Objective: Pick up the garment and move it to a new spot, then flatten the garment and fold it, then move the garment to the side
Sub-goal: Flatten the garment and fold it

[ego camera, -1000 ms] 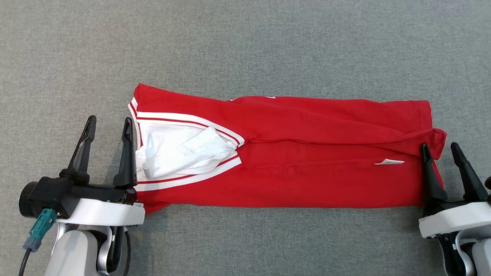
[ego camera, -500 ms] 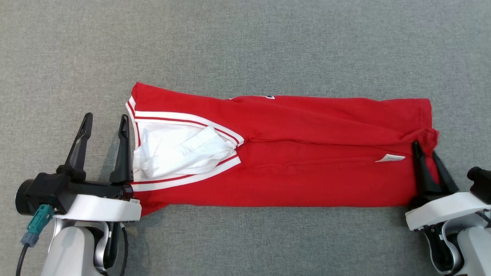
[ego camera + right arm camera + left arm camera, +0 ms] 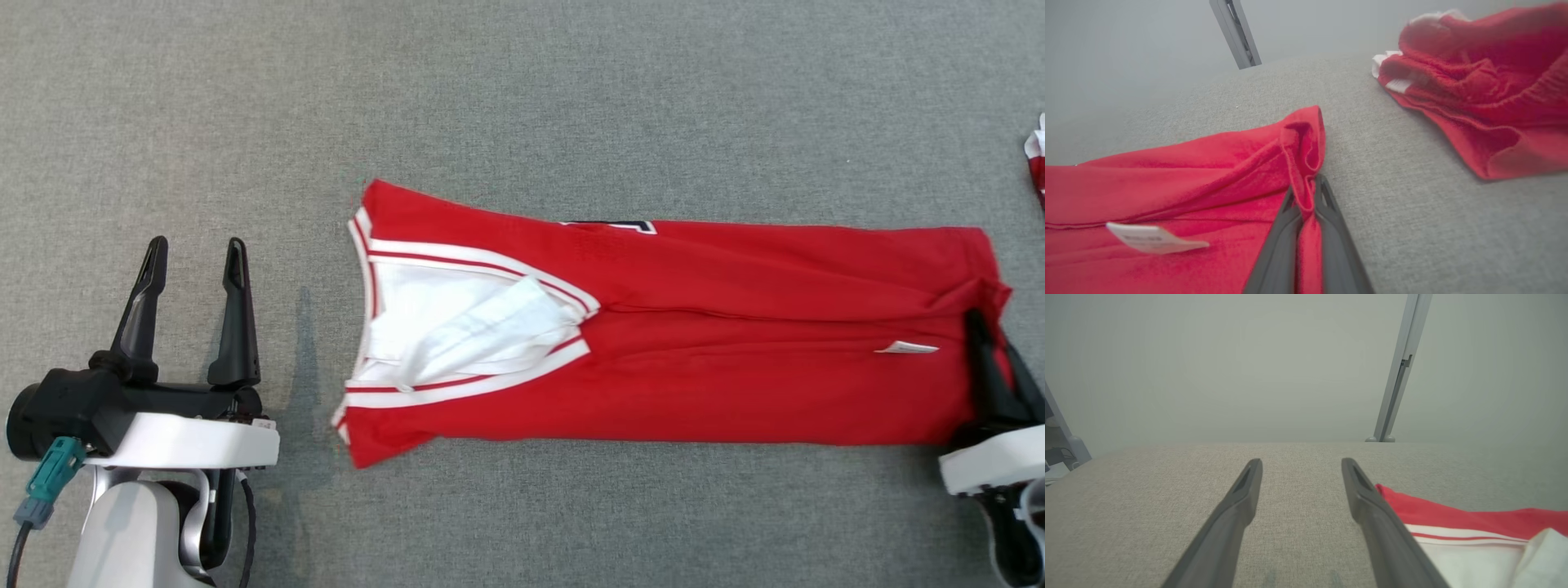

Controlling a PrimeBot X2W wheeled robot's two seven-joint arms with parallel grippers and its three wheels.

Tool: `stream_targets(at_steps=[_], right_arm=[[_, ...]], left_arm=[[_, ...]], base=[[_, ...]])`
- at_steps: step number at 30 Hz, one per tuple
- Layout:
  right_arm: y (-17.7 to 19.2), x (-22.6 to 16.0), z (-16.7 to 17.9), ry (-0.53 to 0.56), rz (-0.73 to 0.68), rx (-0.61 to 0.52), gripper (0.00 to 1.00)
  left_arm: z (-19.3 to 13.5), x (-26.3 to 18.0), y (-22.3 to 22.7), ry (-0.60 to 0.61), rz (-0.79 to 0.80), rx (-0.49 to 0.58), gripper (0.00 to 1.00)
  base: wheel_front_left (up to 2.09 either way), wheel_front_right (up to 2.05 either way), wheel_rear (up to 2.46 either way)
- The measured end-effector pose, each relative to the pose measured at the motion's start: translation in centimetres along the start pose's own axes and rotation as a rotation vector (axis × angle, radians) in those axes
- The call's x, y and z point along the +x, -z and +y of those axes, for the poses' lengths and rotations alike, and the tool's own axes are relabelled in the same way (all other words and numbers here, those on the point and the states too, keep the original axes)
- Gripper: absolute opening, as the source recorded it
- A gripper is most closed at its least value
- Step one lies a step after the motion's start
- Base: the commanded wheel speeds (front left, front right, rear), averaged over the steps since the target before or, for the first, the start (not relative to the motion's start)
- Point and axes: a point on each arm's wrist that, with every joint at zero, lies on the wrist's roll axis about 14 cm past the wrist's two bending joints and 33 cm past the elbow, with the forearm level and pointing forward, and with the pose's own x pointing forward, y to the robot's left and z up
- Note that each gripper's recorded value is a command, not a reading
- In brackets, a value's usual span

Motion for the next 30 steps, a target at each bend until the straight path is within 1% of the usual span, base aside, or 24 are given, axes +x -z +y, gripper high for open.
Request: stream_targets(at_steps=[4,8,10,15,19,22,26,30], right_arm=[[-1.2,-0.8,-2.4,0.046,-0.020,-0.035,0.00],[-2.0,-1.1,-3.1,0.055,-0.036,-0.047,0.00],[-2.5,-1.2,-3.0,0.046,-0.045,-0.049,0.00],[-4.2,-1.2,-0.8,-0.030,-0.092,-0.059,0.00],[-6.5,-1.0,2.5,-0.131,-0.153,-0.077,0.00],[-7.6,-1.0,5.9,-0.219,-0.169,-0.066,0.00],[-8.7,-1.1,11.6,-0.355,-0.188,-0.005,0.00],[-9.0,-1.5,18.5,-0.519,-0.180,0.094,0.00]], left_arm=[[-0.1,0.0,-0.2,0.002,-0.005,0.000,1.00],[-0.2,0.0,-0.4,0.005,-0.009,-0.002,1.00],[-0.4,-0.1,-0.5,0.008,-0.011,-0.003,1.00],[-0.7,-0.7,-0.7,0.012,-0.013,-0.007,1.00],[-1.0,-0.8,-1.1,0.019,-0.022,-0.007,1.00],[-1.2,-1.1,-1.2,0.022,-0.021,-0.010,1.00],[-1.3,-1.2,-1.4,0.023,-0.027,-0.010,1.00],[-1.2,-1.4,-1.4,0.019,-0.025,-0.009,1.00]], base=[[0.00,0.00,0.00],[0.00,0.00,0.00],[0.00,0.00,0.00],[0.00,0.00,0.00],[0.00,0.00,0.00],[0.00,0.00,0.00],[0.00,0.00,0.00],[0.00,0.00,0.00]])
